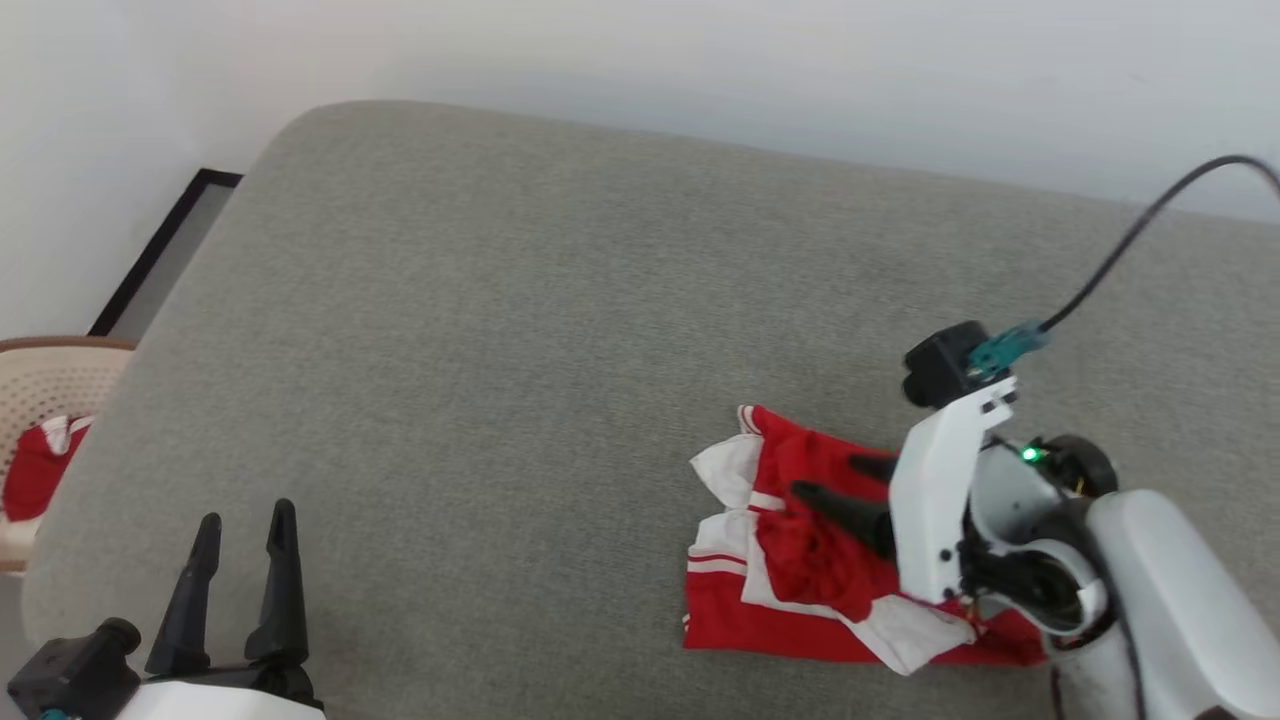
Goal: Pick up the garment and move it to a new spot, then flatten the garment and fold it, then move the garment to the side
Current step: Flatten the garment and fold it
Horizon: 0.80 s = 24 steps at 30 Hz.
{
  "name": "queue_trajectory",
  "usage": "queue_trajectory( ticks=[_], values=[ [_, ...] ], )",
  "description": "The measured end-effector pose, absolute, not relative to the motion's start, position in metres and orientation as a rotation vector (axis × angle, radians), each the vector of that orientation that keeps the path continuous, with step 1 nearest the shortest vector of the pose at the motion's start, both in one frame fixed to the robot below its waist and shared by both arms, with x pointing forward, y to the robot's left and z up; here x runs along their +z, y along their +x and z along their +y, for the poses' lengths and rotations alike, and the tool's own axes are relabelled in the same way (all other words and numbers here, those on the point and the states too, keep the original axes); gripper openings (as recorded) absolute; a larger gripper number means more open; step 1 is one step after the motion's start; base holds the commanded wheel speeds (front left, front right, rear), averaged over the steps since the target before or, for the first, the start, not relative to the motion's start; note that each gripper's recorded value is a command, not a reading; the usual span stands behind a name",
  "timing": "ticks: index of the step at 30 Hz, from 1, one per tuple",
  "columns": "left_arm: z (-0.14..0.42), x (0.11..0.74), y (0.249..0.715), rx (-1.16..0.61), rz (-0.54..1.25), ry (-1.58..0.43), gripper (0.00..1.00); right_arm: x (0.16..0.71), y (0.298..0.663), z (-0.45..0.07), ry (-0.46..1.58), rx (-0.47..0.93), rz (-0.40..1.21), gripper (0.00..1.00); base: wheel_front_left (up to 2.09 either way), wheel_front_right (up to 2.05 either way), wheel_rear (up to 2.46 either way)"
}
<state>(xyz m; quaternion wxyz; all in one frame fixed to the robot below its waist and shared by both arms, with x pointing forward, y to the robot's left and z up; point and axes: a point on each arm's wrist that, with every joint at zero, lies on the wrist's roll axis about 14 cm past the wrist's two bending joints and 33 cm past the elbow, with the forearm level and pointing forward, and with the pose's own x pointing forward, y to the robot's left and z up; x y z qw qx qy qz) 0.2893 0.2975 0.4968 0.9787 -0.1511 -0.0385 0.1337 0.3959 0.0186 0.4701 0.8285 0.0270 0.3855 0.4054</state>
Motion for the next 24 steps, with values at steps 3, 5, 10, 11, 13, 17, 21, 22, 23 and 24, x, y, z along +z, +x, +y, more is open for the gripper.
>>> queue_trajectory(
  ticks=[3, 5, 10, 11, 13, 17, 21, 22, 23, 24],
  values=[
    [0.293, 0.499, 0.296, 0.247, -0.082, -0.308, 1.00, 0.484, 0.407, 0.002, 0.083, 0.813, 0.754, 1.00, 0.00, 0.00, 0.00],
    [0.290, 0.500, 0.300, 0.235, -0.085, -0.308, 1.00, 0.489, 0.412, -0.012, 0.100, 0.771, 0.721, 1.00, 0.00, 0.00, 0.00],
    [0.286, 0.503, 0.308, 0.211, -0.091, -0.305, 1.00, 0.501, 0.420, -0.034, 0.144, 0.700, 0.649, 1.00, 0.00, 0.00, 0.00],
    [0.285, 0.504, 0.310, 0.204, -0.094, -0.304, 1.00, 0.503, 0.421, -0.041, 0.155, 0.680, 0.631, 1.00, 0.00, 0.00, 0.00],
    [0.283, 0.505, 0.313, 0.192, -0.097, -0.301, 1.00, 0.507, 0.423, -0.053, 0.180, 0.638, 0.595, 1.00, 0.00, 0.00, 0.00],
    [0.279, 0.509, 0.318, 0.172, -0.106, -0.289, 1.00, 0.519, 0.426, -0.076, 0.211, 0.563, 0.495, 1.00, 0.00, 0.00, 0.00],
    [0.275, 0.509, 0.318, 0.151, -0.104, -0.268, 1.00, 0.528, 0.425, -0.098, 0.242, 0.494, 0.392, 1.00, 0.00, 0.00, 0.00],
    [0.274, 0.510, 0.319, 0.146, -0.106, -0.264, 1.00, 0.530, 0.424, -0.104, 0.253, 0.473, 0.369, 1.00, 0.00, 0.00, 0.00],
    [0.273, 0.512, 0.319, 0.141, -0.109, -0.262, 1.00, 0.529, 0.422, -0.110, 0.254, 0.451, 0.353, 1.00, 0.00, 0.00, 0.00],
    [0.273, 0.512, 0.319, 0.137, -0.111, -0.257, 1.00, 0.529, 0.421, -0.117, 0.252, 0.431, 0.334, 1.00, 0.00, 0.00, 0.00]
  ],
)
